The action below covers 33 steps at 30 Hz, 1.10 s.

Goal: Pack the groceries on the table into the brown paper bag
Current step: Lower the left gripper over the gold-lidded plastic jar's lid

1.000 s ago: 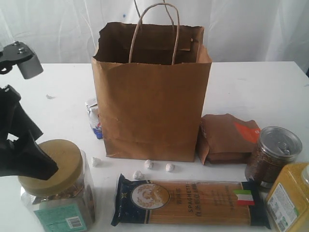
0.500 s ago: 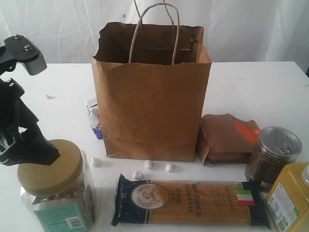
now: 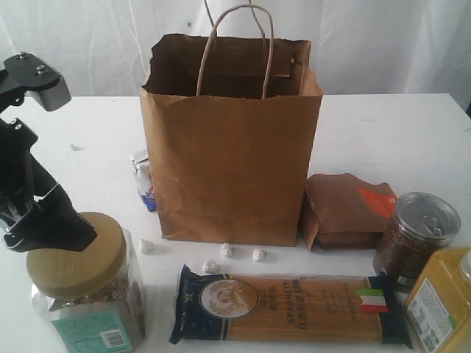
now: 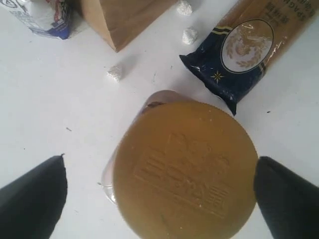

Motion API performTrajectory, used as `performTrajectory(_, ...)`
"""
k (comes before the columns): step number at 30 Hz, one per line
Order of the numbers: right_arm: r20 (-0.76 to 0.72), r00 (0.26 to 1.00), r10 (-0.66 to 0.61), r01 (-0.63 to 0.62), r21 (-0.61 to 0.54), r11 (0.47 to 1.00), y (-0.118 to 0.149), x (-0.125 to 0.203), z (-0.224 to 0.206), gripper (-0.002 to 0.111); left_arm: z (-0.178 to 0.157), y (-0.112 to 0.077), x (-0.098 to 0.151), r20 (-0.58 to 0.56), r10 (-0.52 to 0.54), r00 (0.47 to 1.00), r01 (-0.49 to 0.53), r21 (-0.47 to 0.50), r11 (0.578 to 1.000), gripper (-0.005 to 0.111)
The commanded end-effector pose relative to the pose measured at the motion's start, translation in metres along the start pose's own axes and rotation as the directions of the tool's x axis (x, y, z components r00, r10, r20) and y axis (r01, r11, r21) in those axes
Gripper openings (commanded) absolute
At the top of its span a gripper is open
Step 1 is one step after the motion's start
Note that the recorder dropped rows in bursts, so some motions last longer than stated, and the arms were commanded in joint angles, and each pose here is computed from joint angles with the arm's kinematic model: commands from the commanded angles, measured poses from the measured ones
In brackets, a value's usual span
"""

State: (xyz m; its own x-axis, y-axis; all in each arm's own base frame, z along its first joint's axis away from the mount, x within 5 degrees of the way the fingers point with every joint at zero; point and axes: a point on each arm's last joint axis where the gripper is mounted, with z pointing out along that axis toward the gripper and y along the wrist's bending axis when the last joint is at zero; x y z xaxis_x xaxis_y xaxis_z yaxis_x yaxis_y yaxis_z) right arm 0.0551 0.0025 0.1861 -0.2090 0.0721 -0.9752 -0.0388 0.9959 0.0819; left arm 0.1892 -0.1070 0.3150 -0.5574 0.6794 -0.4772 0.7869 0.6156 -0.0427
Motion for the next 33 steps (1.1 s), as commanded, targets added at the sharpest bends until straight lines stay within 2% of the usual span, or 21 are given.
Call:
performTrajectory(1, 0.011, 1.0, -0.001, 0.001, 0.006, 1.0, 0.0, -0.001, -0.001, 0.0, -0.002, -0.003, 0.0, -0.005, -0.012, 1.0, 0.012, 0.017, 1.0, 0.105)
performTrajectory(9, 0.011, 1.0, -0.001, 0.001, 0.006, 1.0, 0.0, -0.001, -0.001, 0.0, 0.001, -0.002, 0.0, -0.013, -0.012, 1.0, 0.013, 0.018, 1.0, 0.105)
performTrajectory(18, 0.011, 1.0, -0.001, 0.001, 0.006, 1.0, 0.0, -0.001, -0.001, 0.0, 0.022, 0.004, 0.0, -0.134, -0.024, 0.991, 0.034, 0.074, 0.997, 0.105)
performTrajectory(23, 0.011, 1.0, -0.001, 0.001, 0.006, 1.0, 0.0, -0.001, -0.001, 0.0, 0.025, -0.004, -0.003, -0.148, 0.042, 0.988, -0.032, 0.07, 0.997, 0.105)
performTrajectory(28, 0.011, 1.0, -0.001, 0.001, 0.006, 1.0, 0.0, -0.001, -0.001, 0.0, 0.029, -0.018, -0.006, -0.177, 0.156, 0.972, -0.148, 0.057, 0.987, 0.105)
performTrajectory(33, 0.011, 1.0, -0.001, 0.001, 0.006, 1.0, 0.0, -0.001, -0.001, 0.0, 0.025, -0.019, -0.01, -0.186, 0.159, 0.97, -0.155, 0.037, 0.987, 0.105)
